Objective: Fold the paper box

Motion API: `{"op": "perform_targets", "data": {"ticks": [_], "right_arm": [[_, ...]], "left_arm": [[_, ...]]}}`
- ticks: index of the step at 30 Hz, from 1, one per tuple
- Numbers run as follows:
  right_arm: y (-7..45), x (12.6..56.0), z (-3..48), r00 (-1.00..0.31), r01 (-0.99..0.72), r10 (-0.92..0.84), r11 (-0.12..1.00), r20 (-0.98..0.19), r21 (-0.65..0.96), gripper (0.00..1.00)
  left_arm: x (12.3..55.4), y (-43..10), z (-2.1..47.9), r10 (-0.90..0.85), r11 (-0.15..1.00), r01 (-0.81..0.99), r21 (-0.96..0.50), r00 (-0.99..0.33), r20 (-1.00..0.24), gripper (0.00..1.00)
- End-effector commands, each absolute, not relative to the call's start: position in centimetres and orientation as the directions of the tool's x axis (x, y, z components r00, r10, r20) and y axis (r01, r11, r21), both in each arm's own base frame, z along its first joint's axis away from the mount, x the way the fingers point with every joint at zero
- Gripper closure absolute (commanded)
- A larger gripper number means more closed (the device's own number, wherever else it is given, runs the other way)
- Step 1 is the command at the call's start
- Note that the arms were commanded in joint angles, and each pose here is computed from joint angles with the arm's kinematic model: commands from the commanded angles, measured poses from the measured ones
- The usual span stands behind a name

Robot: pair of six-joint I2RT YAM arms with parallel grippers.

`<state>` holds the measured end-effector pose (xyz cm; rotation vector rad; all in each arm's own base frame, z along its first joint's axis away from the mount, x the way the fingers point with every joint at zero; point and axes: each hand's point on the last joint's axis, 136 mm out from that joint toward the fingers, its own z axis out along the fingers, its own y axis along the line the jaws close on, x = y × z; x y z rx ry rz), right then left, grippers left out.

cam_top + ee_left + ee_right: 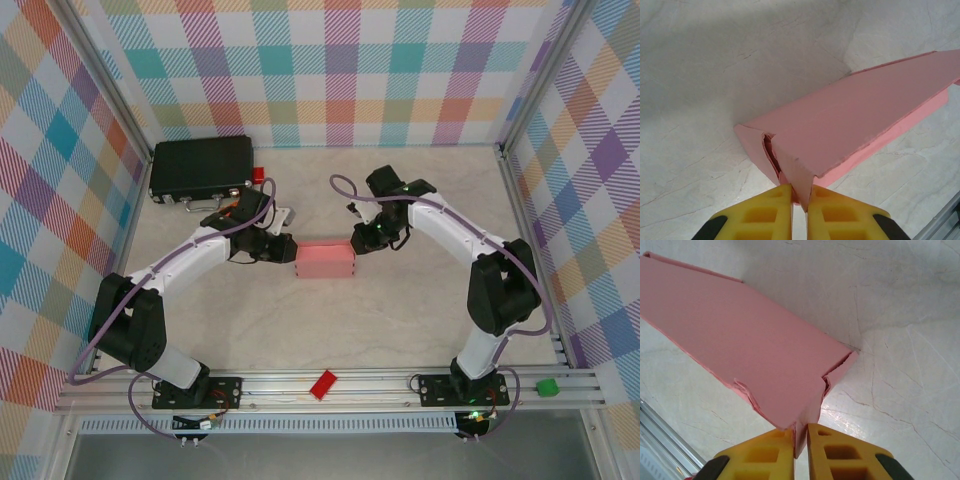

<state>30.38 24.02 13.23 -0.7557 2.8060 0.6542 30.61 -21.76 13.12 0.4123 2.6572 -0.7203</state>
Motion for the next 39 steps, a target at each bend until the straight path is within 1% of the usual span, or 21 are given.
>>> {"op": "perform_targets", "data": {"ticks": [1,7,21,27,34,39], "right_arm": [[24.6,30.1,13.6,-0.874,-0.486,-0.425,0.785,-0.237,0.386,0.84],[24.8,30.1,13.6,-0.884,-0.468,-0.412,0.790,-0.222,0.396,0.83],[25.3,30.1,13.7,-0.899,-0.438,-0.392,0.794,-0.195,0.421,0.83],[25.5,30.0,13.5,-0.905,-0.426,-0.386,0.791,-0.182,0.439,0.85],[25.7,30.1,13.9,-0.903,-0.428,-0.386,0.786,-0.186,0.446,0.85],[26.0,30.1,14.3,-0.903,-0.428,-0.383,0.779,-0.192,0.459,0.83]], "left_arm": [[30.5,-22.0,13.3,0.181,0.828,0.361,-0.429,-0.896,-0.405,0.87],[30.5,-22.1,13.1,0.183,0.828,0.361,-0.428,-0.897,-0.402,0.87],[30.4,-22.2,13.1,0.186,0.829,0.362,-0.427,-0.897,-0.400,0.87],[30.4,-22.3,13.0,0.189,0.827,0.365,-0.429,-0.897,-0.399,0.87],[30.3,-22.4,12.8,0.191,0.828,0.363,-0.428,-0.899,-0.394,0.88],[30.3,-22.4,12.7,0.194,0.829,0.364,-0.425,-0.899,-0.392,0.88]]}}
